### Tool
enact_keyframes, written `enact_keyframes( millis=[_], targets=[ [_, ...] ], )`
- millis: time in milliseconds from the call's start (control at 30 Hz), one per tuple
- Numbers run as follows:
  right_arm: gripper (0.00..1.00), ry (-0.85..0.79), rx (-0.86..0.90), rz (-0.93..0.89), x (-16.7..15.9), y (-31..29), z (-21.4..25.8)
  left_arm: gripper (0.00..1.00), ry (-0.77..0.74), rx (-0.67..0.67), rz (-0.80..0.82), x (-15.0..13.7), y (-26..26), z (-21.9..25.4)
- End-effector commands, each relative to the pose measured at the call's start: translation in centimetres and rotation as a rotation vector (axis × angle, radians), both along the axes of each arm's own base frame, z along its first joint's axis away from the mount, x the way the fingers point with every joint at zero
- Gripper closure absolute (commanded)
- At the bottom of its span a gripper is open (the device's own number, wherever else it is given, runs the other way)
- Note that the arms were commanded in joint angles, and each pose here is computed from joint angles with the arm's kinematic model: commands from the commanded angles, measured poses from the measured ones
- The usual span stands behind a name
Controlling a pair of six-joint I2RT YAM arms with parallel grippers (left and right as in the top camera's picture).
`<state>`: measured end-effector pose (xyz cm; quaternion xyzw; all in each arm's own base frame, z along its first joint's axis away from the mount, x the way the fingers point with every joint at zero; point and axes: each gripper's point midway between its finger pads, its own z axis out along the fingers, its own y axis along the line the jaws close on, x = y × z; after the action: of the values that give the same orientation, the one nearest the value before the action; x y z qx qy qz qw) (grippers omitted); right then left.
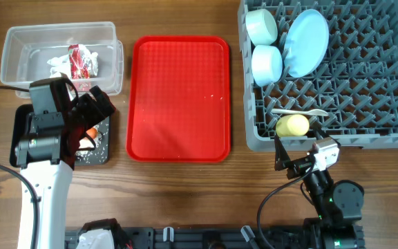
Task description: Sort waste into correct bins and load items into the dishwasher rack
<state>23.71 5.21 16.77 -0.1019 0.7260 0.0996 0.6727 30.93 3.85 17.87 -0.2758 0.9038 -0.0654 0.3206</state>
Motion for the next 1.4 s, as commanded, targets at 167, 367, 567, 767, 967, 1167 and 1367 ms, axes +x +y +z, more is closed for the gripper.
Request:
enact_keyframes(
  millis=[167,367,567,767,967,1167,1367],
  targets=[
    [0.00,-0.029,-0.013,0.006,-0.1,0.1,0.7,0.00,-0.015,0.006,0.012,0.3,0.3,0.6],
    [0.00,-0.029,-0.013,0.006,-0.1,0.1,0.7,0.00,-0.015,0.006,0.012,0.3,0.3,0.6],
    [0.00,-0.029,-0.013,0.006,-0.1,0.1,0.7,0.00,-0.025,0.007,-0.007,-2.1,-0.6,-0.4],
    [0.00,-0.029,-0.014,0.006,-0.1,0.1,0.7,0.00,-0.188,0.049,0.011,-5.5,-0.5,-3.5],
    [0.00,-0.029,-0.013,0.006,-0.1,0.1,0.7,0.00,-0.632,0.159,-0.138,-5.6,-2.2,-1.4],
    [0.00,-0.029,-0.013,0.006,-0.1,0.1,0.7,0.00,-0.777,0.191,-0.128,-6.7,-2.2,-0.7],
    [0.00,-0.029,-0.013,0.006,-0.1,0.1,0.7,0.00,-0.856,0.204,-0.124,-6.4,-2.2,-1.0]
  ],
)
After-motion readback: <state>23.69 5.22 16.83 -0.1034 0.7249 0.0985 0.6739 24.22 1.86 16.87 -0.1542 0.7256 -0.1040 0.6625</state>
